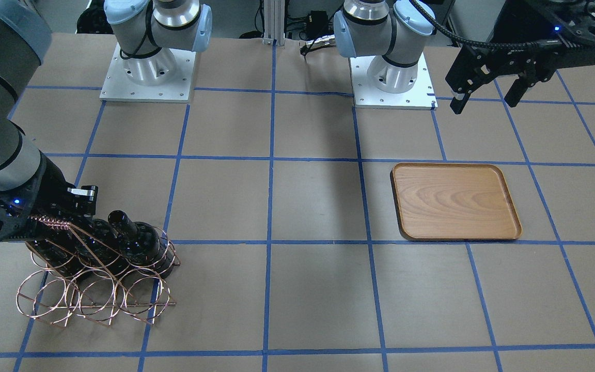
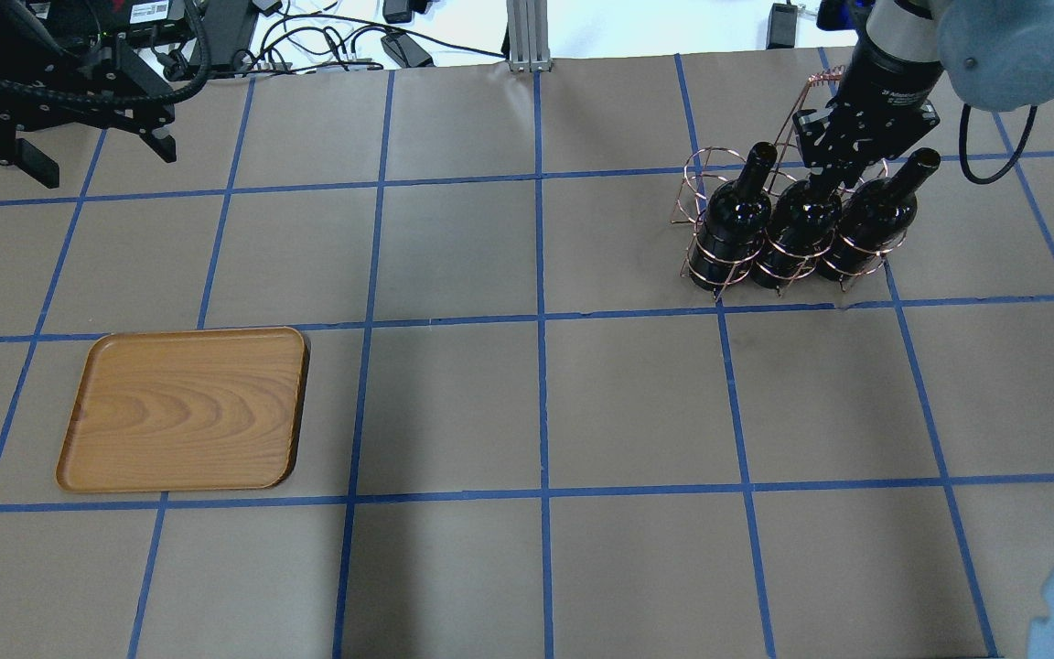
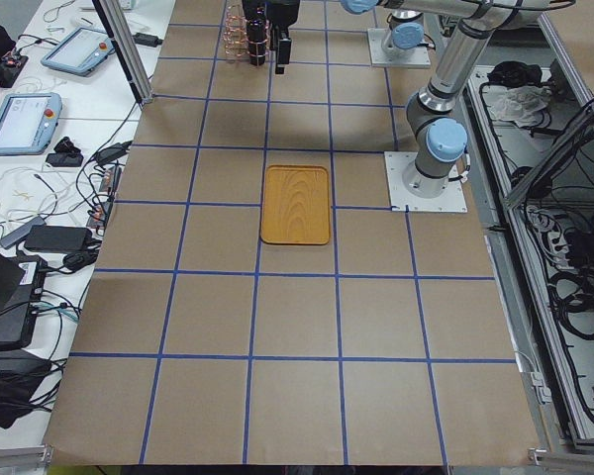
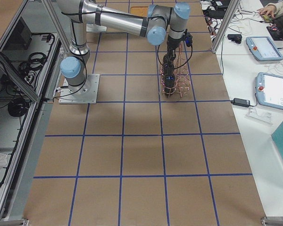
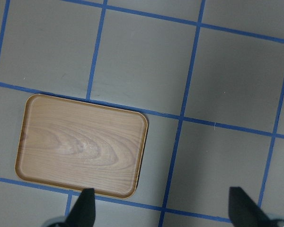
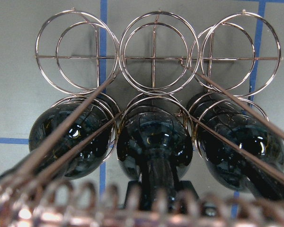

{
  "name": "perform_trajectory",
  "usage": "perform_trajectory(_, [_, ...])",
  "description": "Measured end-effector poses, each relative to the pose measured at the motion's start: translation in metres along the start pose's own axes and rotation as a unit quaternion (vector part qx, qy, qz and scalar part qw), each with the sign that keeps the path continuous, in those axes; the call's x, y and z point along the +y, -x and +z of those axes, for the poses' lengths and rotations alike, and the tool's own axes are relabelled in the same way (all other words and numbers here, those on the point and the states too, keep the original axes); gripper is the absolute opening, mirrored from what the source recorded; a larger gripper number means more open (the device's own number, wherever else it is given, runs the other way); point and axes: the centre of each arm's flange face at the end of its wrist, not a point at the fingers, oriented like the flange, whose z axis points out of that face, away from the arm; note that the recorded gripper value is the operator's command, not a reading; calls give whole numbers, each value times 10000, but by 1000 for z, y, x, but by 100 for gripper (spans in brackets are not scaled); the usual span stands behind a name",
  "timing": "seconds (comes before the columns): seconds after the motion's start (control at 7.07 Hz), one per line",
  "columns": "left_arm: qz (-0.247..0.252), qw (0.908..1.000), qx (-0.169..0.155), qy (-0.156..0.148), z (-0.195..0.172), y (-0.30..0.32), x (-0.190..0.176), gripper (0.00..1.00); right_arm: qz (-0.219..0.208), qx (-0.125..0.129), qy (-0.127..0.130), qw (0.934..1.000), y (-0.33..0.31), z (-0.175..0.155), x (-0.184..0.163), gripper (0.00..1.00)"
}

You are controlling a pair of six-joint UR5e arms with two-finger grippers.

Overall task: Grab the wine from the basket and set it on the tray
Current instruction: 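Lower the right gripper and grasp the middle dark wine bottle, then lift the bottle out of the rack and carry it toward the tray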

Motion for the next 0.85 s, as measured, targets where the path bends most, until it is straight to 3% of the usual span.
perform_trajectory(0.28, [0, 10000, 0, -3, 0, 0, 1, 100, 11, -9, -47, 10000, 1, -29, 5, 23])
perform_trajectory(0.57, [6, 10000, 1, -3, 0, 0, 0, 100, 22, -18, 53, 10000, 5, -108, 33, 22])
perform_trajectory(0.85, [6, 10000, 0, 4, 0, 0, 0, 100, 87, -5, 44, 10000, 20, -172, 86, 22])
